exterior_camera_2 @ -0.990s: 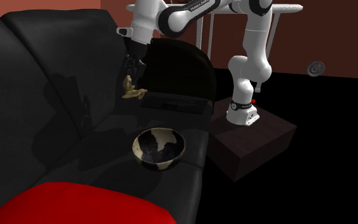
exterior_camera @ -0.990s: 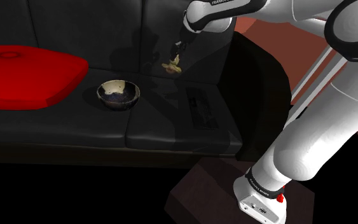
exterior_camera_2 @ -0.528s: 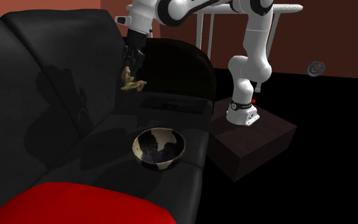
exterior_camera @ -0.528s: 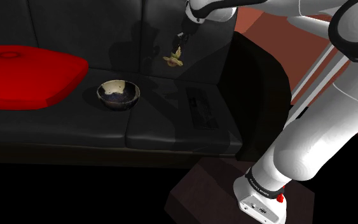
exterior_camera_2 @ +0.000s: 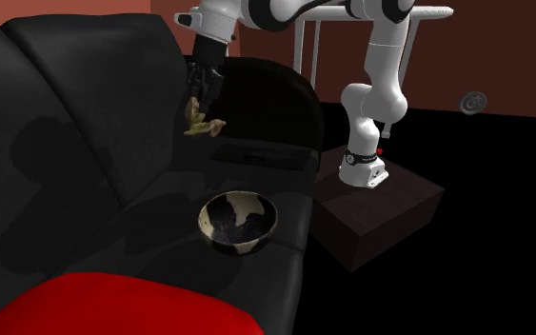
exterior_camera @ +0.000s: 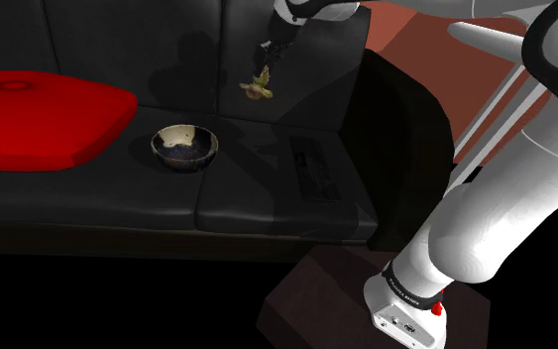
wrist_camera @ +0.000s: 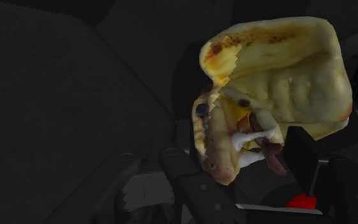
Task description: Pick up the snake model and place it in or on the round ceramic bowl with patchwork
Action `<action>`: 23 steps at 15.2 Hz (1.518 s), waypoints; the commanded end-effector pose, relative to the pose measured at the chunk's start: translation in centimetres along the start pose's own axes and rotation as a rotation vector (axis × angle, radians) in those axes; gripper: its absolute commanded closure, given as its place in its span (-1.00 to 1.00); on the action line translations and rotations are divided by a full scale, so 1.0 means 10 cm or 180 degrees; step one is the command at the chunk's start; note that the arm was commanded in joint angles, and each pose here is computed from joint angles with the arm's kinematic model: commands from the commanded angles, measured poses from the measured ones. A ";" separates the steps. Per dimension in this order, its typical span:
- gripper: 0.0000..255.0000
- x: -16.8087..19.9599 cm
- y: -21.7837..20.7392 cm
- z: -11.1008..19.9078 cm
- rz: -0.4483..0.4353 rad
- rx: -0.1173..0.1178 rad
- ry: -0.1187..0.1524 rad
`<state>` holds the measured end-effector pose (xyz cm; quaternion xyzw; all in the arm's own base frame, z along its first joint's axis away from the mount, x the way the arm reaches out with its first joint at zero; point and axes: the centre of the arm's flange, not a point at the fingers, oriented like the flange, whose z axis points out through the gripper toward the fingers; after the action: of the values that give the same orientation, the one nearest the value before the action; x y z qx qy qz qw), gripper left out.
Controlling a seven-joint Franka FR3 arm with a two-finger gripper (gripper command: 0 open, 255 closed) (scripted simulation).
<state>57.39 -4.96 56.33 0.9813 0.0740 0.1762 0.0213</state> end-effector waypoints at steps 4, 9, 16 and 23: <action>1.00 0.17 -0.66 -0.09 0.0005 -0.0002 0.0001; 1.00 0.34 -1.29 -0.17 0.0005 -0.0002 0.0001; 1.00 0.59 -2.18 -0.28 0.0005 -0.0002 0.0001; 1.00 0.50 -2.29 0.01 0.0005 -0.0002 0.0001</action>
<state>58.94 18.44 56.90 0.9814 0.0734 0.1759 0.0215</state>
